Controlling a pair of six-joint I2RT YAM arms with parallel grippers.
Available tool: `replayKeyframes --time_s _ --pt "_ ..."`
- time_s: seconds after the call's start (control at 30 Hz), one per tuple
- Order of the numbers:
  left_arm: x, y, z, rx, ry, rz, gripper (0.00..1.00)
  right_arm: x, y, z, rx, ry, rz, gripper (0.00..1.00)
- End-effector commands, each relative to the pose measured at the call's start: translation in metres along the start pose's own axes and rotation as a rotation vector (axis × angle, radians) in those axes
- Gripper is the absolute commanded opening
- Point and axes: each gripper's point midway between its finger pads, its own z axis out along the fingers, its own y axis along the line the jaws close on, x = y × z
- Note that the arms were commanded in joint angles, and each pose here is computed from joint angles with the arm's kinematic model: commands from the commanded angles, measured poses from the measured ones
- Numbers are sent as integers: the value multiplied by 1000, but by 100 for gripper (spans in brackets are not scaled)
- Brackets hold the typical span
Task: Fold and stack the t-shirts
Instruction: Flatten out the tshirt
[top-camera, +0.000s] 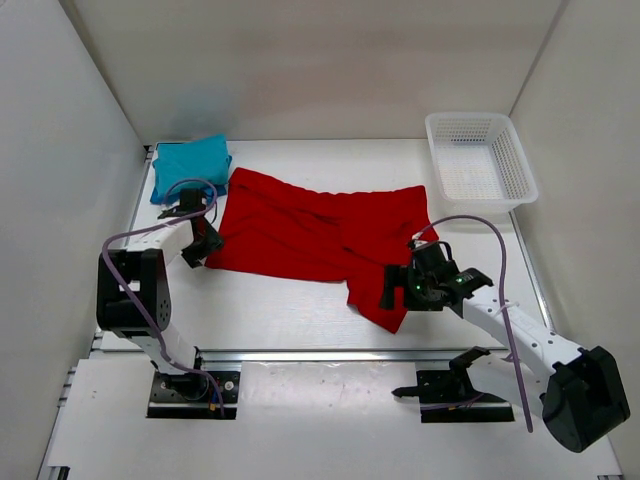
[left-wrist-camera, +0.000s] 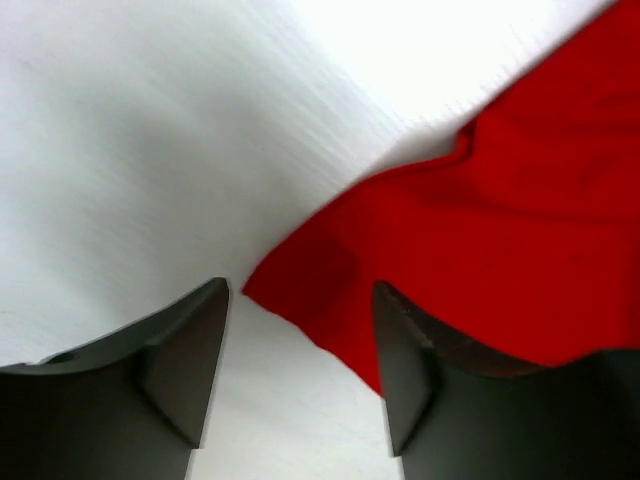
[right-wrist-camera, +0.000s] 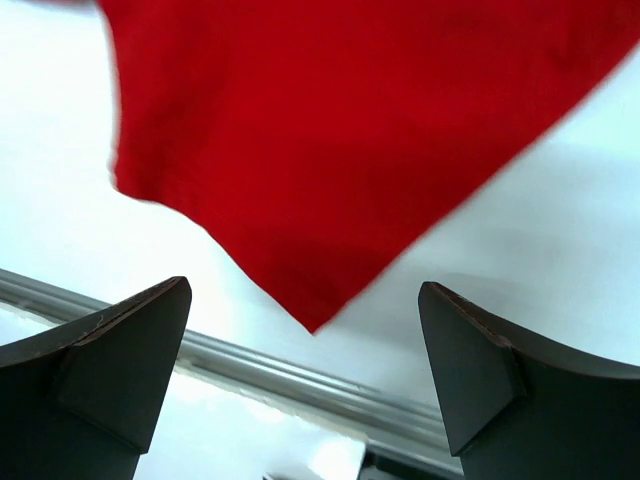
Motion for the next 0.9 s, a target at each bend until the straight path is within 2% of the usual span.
replayKeyframes --time_s 0.0,0.07,0.2,0.33,0.4,0.43,0.47,0.53,0.6,0.77,0.87 --pt "-3 -6 4 7 -31 3 66 13 -5 -3 11 30 45 95" --pt "6 -2 10 7 -7 -12 61 14 -6 -4 19 32 44 94" --pt "16 9 14 -69 1 20 59 22 -11 -4 44 65 48 94" --pt "30 17 16 -65 23 15 57 34 -9 -1 22 99 52 94" --pt "36 20 18 -65 39 17 47 41 -9 2 21 119 57 94" --pt "37 19 18 -62 40 25 34 40 -10 4 32 114 70 94" --pt "37 19 20 -70 40 30 15 50 -8 6 31 146 50 93" --pt "38 11 17 -52 32 63 0 54 -7 8 53 160 26 94" --pt "38 4 17 -38 25 83 0 60 -12 11 97 185 14 94" --pt "30 -2 11 -32 -16 100 0 41 1 22 70 145 -18 84" --pt "26 -3 4 -15 -32 86 0 43 9 33 55 167 -44 80"
